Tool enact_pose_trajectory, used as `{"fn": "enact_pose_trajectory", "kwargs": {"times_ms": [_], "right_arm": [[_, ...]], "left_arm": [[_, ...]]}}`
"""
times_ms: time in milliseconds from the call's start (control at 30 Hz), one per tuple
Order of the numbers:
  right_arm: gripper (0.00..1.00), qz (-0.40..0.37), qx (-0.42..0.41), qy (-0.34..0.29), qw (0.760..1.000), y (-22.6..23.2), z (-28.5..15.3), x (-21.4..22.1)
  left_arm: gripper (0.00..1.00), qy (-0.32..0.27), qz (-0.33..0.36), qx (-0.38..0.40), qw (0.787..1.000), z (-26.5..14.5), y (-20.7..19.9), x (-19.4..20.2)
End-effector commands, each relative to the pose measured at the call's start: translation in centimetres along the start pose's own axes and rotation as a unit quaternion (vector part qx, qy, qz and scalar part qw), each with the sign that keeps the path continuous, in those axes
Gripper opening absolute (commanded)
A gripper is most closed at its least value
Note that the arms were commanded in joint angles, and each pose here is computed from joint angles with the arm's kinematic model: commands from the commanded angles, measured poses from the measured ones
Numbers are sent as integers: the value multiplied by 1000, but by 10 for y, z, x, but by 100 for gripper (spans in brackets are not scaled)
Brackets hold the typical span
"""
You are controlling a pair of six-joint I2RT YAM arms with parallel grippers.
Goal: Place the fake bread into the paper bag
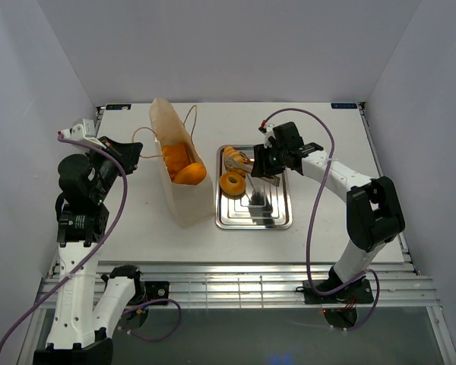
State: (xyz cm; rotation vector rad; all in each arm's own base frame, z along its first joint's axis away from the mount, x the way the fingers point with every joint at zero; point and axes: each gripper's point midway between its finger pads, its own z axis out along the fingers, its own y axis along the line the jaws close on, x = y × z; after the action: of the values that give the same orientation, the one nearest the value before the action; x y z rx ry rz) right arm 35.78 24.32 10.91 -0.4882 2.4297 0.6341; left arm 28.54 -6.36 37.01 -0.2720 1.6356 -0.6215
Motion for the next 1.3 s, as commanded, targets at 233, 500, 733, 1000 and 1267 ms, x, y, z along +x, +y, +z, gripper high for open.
{"fn": "enact_pose_trajectory", "kwargs": {"times_ms": [233, 500, 733, 1000, 1267], "right_arm": [[43, -24, 12, -101, 995, 10, -44, -66], [43, -57, -22, -210, 976, 57, -140, -135], [42, -91, -129, -333, 930, 137, -256, -181], [42, -134, -227, -357, 896, 230, -307, -179], [43, -119, -319, -308, 888, 279, -278, -141]], "left_arm": [[0, -1, 5, 6, 1000, -5, -4, -3], [0, 0, 2, 4, 1000, -4, -2, 0], [0, 1, 1, 2, 1000, -3, -1, 2], [0, 1, -2, 4, 1000, -4, -2, 1], [0, 0, -4, 9, 1000, -5, -5, 0]]}}
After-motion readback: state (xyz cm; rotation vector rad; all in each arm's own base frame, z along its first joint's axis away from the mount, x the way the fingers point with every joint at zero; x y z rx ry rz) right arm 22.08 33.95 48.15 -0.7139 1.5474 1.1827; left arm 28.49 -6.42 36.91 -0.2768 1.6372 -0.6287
